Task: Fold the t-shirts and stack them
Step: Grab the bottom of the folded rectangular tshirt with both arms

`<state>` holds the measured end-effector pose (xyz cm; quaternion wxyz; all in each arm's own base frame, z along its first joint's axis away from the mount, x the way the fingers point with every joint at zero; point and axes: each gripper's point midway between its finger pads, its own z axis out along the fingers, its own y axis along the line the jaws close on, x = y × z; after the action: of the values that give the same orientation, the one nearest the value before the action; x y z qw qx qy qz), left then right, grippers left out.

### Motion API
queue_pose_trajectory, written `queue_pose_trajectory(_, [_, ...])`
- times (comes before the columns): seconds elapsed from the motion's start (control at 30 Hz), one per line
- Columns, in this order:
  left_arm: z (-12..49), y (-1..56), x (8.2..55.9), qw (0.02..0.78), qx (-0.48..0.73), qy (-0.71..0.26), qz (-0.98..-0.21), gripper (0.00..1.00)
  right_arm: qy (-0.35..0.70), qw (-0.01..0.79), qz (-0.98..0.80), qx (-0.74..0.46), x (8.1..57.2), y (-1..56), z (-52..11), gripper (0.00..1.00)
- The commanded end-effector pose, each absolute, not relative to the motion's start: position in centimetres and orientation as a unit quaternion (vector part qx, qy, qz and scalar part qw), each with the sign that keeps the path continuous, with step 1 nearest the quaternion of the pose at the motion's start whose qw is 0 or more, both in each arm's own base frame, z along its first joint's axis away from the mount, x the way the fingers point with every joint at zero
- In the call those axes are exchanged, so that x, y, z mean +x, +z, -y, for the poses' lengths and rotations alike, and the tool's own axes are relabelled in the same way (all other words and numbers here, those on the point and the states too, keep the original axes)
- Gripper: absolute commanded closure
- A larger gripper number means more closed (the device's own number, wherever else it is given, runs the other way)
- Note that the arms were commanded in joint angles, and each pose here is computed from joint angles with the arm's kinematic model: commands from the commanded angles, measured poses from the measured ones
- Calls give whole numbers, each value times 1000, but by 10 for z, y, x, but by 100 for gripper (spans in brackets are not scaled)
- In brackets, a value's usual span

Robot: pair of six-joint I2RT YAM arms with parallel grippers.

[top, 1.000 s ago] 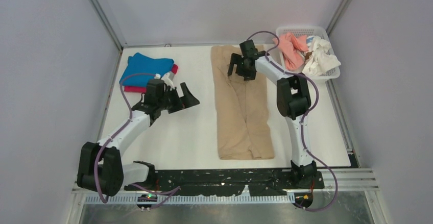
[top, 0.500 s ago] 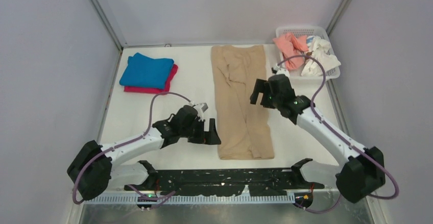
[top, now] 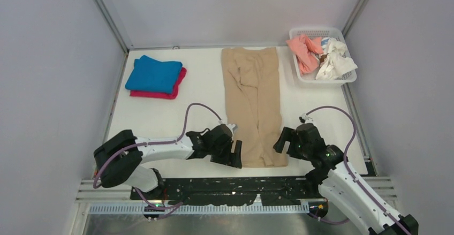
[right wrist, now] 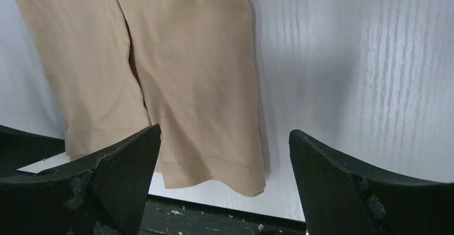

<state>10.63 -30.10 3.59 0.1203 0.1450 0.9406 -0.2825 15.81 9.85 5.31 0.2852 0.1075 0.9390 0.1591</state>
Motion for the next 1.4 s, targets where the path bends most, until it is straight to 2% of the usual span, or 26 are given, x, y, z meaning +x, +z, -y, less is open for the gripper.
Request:
queue_pose_trajectory(0.0, [303,8,90,88,128,-250,-956,32,192,281,-924,174,147,51,-101,5])
queue_pose_trajectory(0.17, [297,1,94,92,118,-220,-964,47,190,303,-916,184,152,60,-96,5])
queue_pose_trajectory(0.27, [289,4,102,108,113,-190,-969,55,170,286,-928,169,147,58,-93,5])
queue_pose_trajectory(0.4, [278,6,104,118,105,-172,-972,70,157,255,-940,162,139,50,-92,5])
queue_pose_trajectory(0.47, [273,4,103,123,98,-170,-973,94,159,243,-943,159,136,47,-94,5])
queue_pose_trajectory(0.5, [270,3,103,124,95,-170,-973,100,164,232,-947,151,132,45,-97,4])
queue_pose_trajectory(0.63, [261,-5,95,113,84,-170,-975,100,175,200,-954,136,120,44,-103,1])
queue_pose_trajectory(0.87, [251,-4,90,129,67,-201,-969,100,227,137,-959,103,99,37,-126,16])
queue_pose_trajectory(1.07, [253,-5,86,126,74,-210,-967,100,215,115,-965,92,88,33,-126,35])
queue_pose_trajectory(1.13, [254,-6,87,127,69,-214,-966,100,221,107,-965,91,85,31,-129,41])
queue_pose_trajectory(1.2, [258,-5,81,115,74,-228,-964,100,229,104,-964,92,84,24,-132,52])
queue_pose_trajectory(1.23, [260,-4,81,117,77,-230,-963,100,234,107,-962,90,85,24,-134,61])
queue_pose_trajectory(1.33, [262,-1,82,125,86,-237,-959,100,276,124,-950,70,94,22,-149,74])
queue_pose_trajectory(1.37, [261,-1,80,123,85,-239,-960,100,284,123,-948,70,95,22,-152,85])
